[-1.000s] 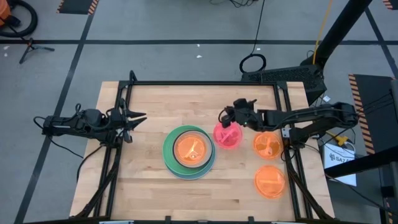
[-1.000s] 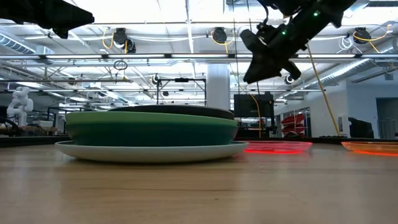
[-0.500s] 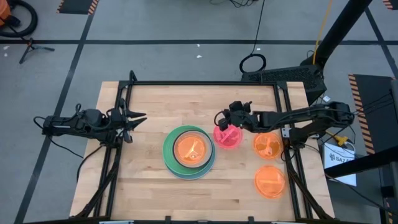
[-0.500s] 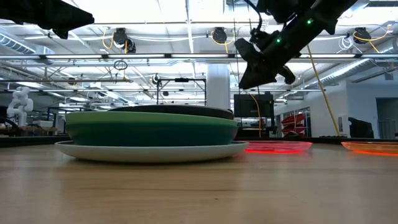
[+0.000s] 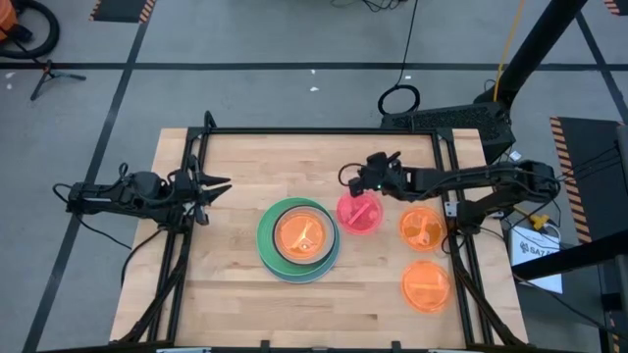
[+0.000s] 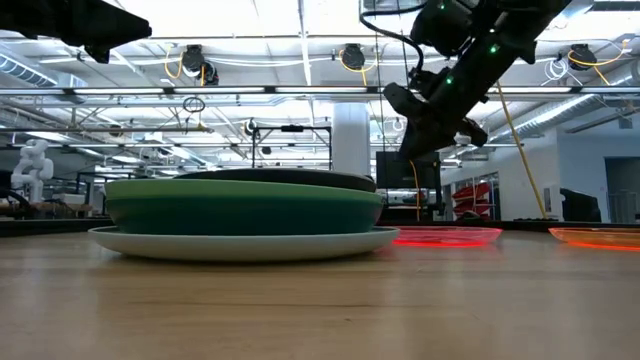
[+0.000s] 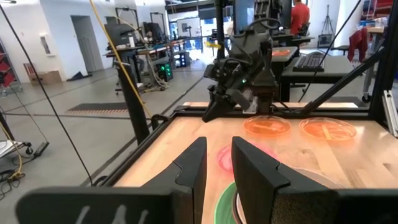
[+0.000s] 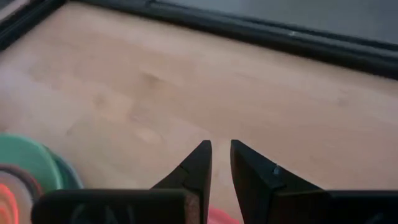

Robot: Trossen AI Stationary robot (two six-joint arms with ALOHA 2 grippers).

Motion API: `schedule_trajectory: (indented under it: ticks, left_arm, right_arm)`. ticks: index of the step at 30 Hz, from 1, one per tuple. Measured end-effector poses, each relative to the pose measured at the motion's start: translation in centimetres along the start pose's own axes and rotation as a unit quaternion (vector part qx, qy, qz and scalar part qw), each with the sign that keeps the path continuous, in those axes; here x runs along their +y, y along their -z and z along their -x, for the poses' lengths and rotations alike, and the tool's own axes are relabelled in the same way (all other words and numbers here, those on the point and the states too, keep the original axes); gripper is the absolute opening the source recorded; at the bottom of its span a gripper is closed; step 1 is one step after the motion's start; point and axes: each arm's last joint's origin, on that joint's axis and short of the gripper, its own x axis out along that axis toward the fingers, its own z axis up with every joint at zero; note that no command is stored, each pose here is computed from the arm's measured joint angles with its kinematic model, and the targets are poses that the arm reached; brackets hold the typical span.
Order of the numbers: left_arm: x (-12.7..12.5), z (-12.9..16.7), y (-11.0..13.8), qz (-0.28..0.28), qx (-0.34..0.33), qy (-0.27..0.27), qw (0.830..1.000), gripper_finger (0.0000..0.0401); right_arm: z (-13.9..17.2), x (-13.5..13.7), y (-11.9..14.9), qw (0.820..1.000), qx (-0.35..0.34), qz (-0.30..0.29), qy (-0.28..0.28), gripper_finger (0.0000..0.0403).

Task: Stack plastic plates
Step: Stack the transparent pink plate on top of the transparent orange plate

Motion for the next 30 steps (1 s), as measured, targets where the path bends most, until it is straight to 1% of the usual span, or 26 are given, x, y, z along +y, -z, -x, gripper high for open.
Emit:
schedule_trajectory:
  ticks: [3, 8, 10, 13, 15, 18, 21, 24, 28, 30]
  left_arm:
    - [0.0, 0.0, 0.0, 0.001, 0.002, 0.0, 1.0, 0.0083]
    - [0.0, 0.0, 0.1, 0.003, 0.004, 0.0, 1.0, 0.0083]
    - [0.0, 0.0, 0.1, 0.007, 0.004, 0.001, 1.0, 0.0083]
    - [0.0, 0.0, 0.2, 0.011, 0.008, 0.001, 1.0, 0.0083]
    - [0.0, 0.0, 0.2, 0.013, 0.012, 0.001, 1.0, 0.0083]
    - [0.0, 0.0, 0.2, 0.02, 0.012, 0.001, 1.0, 0.0083]
    - [0.0, 0.0, 0.2, 0.022, 0.012, 0.001, 1.0, 0.0083]
    - [0.0, 0.0, 0.2, 0.024, 0.012, 0.001, 1.0, 0.0083]
    - [0.0, 0.0, 0.2, 0.024, 0.012, 0.001, 1.0, 0.0083]
    - [0.0, 0.0, 0.2, 0.022, 0.012, 0.001, 1.0, 0.0083]
  right_arm:
    - [-0.5, -0.5, -0.7, 1.0, -0.002, 0.002, 0.0, 0.0054]
    - [-1.3, -1.4, -3.0, 0.996, -0.078, 0.028, 0.029, 0.0049]
    - [-1.6, -1.8, -4.2, 0.991, -0.12, 0.043, 0.041, 0.0035]
    - [-2.0, -2.9, -6.4, 0.979, -0.185, 0.059, 0.068, 0.0006]
    - [-2.1, -3.7, -7.7, 0.972, -0.218, 0.047, 0.08, 0.0006]
    - [-2.4, -4.9, -8.9, 0.967, -0.239, 0.034, 0.088, 0.0002]
    - [-2.6, -5.6, -9.2, 0.966, -0.241, 0.029, 0.093, 0.0002]
    - [-2.6, -5.6, -9.2, 0.966, -0.237, 0.036, 0.094, 0.0001]
    - [-2.1, -4.1, -8.3, 0.97, -0.229, 0.039, 0.068, 0.0001]
    - [-1.8, -3.3, -8.4, 0.962, -0.26, 0.038, 0.071, 0.0001]
